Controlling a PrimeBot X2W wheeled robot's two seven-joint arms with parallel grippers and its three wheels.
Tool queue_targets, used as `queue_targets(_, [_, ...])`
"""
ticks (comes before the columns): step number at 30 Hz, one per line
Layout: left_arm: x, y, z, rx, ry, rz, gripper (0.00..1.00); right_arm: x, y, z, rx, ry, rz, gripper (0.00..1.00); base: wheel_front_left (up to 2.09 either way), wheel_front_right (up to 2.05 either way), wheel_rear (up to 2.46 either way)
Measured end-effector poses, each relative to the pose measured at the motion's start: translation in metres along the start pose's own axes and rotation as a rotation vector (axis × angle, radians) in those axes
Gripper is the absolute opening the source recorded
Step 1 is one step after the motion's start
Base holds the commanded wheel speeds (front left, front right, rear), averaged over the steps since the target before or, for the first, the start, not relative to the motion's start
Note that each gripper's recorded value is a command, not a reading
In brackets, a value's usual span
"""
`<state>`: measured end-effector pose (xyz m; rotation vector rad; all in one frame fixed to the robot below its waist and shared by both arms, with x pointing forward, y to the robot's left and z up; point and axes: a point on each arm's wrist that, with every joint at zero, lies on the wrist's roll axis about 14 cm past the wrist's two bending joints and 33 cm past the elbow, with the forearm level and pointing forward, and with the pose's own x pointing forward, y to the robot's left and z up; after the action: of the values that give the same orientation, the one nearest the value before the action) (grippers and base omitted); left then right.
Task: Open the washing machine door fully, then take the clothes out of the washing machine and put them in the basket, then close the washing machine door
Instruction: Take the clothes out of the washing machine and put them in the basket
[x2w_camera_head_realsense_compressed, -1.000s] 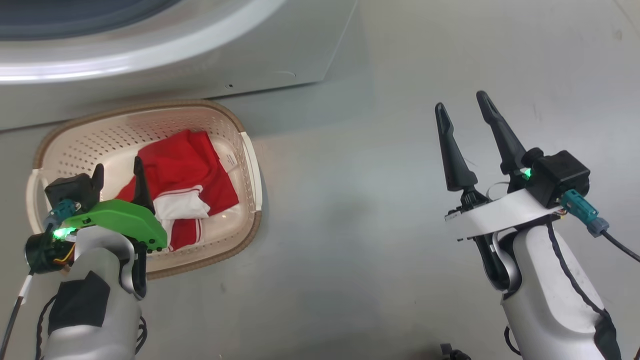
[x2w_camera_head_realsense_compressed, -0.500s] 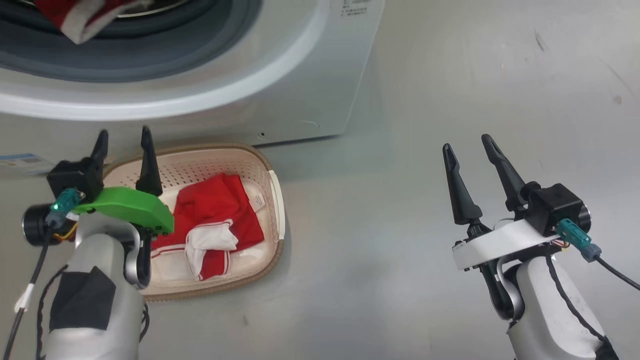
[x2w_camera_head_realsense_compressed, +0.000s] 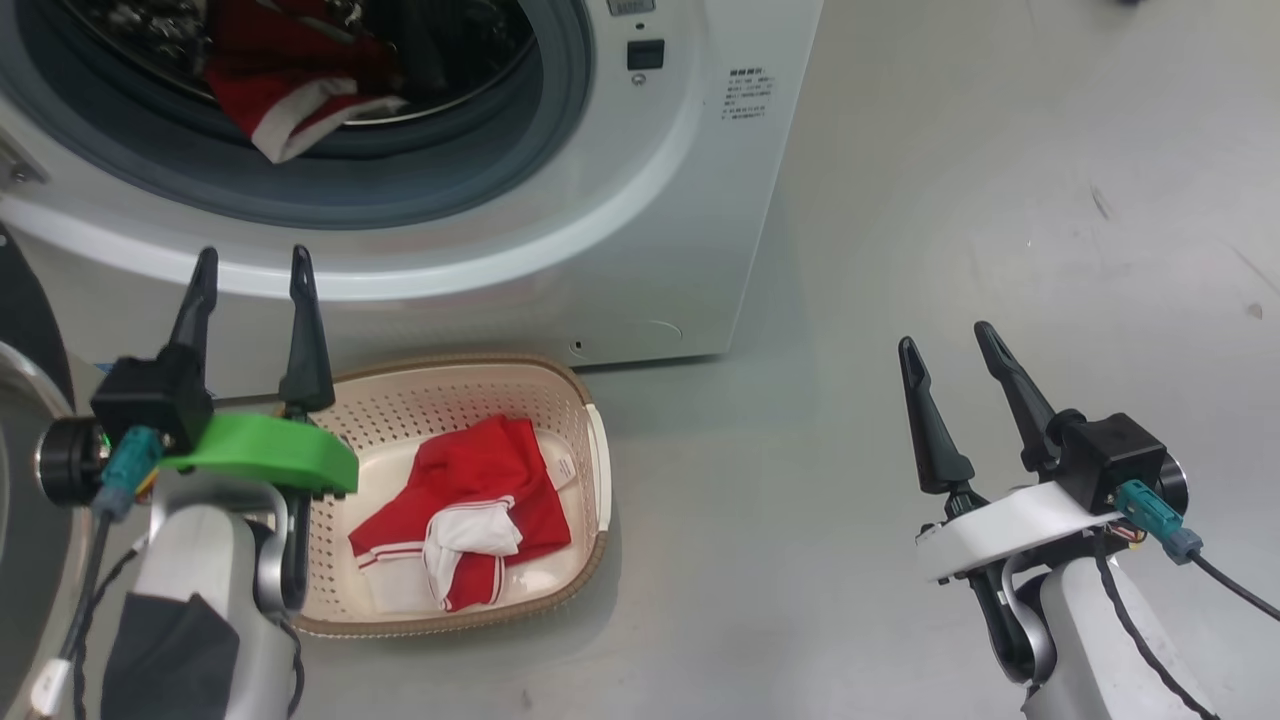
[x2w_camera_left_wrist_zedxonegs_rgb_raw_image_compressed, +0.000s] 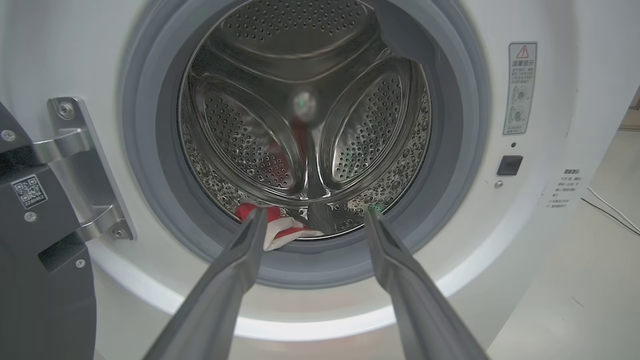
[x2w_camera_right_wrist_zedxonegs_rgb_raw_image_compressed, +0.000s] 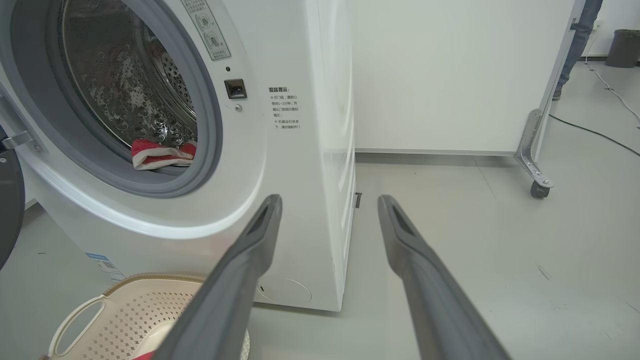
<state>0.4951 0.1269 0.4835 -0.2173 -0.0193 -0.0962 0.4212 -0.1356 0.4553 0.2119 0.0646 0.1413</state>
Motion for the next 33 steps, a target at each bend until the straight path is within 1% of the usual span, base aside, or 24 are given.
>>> queue_targets(11, [-0.056,0.001,0.004,0.016,0.006,0.011,1.00,-0.023,0.007,0.008,-0.004,-0.017,0.001,1.00,0.00,0.00,0.00])
queue_targets(19, [-0.094,0.002,-0.002,0.017,0.034,0.022,1.00,-0.039,0.012,0.014,-0.009,-0.034,0.002,1.00,0.00,0.00,0.00])
queue_targets(33, [-0.137,-0.003,-0.002,0.013,0.049,0.027,1.00,-0.064,0.018,0.017,-0.008,-0.046,0.005,1.00,0.00,0.00,0.00])
